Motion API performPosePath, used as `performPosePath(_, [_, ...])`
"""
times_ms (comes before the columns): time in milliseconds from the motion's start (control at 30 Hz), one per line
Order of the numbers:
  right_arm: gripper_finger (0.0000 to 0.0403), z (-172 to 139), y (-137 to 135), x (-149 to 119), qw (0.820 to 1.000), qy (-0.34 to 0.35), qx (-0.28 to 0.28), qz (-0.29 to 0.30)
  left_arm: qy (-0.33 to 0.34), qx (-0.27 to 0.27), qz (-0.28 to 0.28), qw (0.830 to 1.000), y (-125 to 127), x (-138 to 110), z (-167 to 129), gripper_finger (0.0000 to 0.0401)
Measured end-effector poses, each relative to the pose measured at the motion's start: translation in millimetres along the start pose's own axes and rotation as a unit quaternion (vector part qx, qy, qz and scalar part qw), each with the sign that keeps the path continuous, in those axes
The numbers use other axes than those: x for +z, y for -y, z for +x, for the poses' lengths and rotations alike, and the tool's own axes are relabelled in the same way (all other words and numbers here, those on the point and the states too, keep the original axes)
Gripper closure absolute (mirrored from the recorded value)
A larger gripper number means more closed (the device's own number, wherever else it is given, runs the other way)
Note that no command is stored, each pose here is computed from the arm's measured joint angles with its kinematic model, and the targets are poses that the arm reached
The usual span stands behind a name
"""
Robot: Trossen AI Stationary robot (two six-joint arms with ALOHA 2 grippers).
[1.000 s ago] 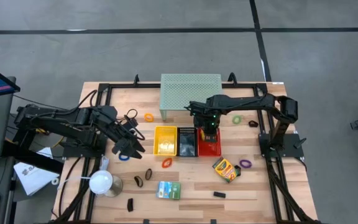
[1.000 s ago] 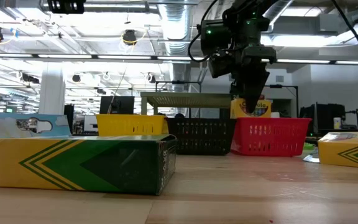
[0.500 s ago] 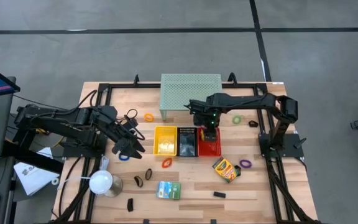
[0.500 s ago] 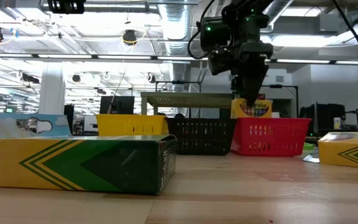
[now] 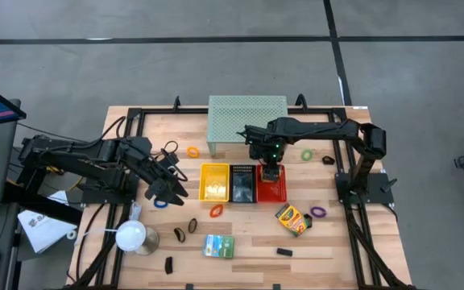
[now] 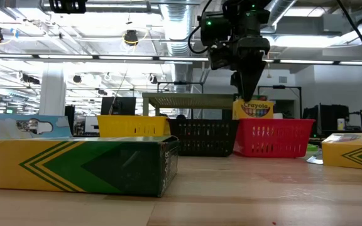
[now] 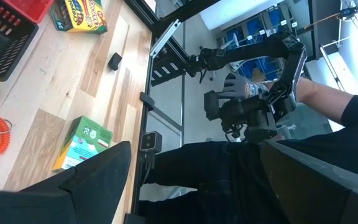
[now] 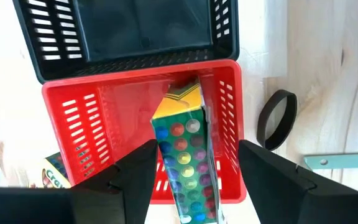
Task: Pick & Place Office Desk Supplies
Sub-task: Put the crayons box into the red bin
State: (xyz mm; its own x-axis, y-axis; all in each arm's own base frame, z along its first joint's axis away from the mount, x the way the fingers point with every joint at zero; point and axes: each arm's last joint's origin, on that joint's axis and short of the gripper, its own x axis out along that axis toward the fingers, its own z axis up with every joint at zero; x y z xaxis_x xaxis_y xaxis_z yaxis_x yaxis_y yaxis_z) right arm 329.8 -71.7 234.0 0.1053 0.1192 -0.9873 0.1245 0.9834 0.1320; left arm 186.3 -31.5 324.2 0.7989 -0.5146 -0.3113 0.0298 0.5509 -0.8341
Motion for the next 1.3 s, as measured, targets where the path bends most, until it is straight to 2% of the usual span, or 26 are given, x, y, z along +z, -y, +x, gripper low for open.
performPosePath(1033, [0.0184, -2.9, 14.0, 1.9, 0.999, 0.017, -0.022, 0.018, 0.000, 0.000, -0.001, 1.000, 0.0, 0.0, 0.0, 0.0048])
performPosePath(1300, [0.0184, -36.5, 9.3, 4.4, 0.999, 0.028, -0.023, 0.023, 0.000, 0.000, -0.001, 1.000, 0.0, 0.0, 0.0, 0.0048])
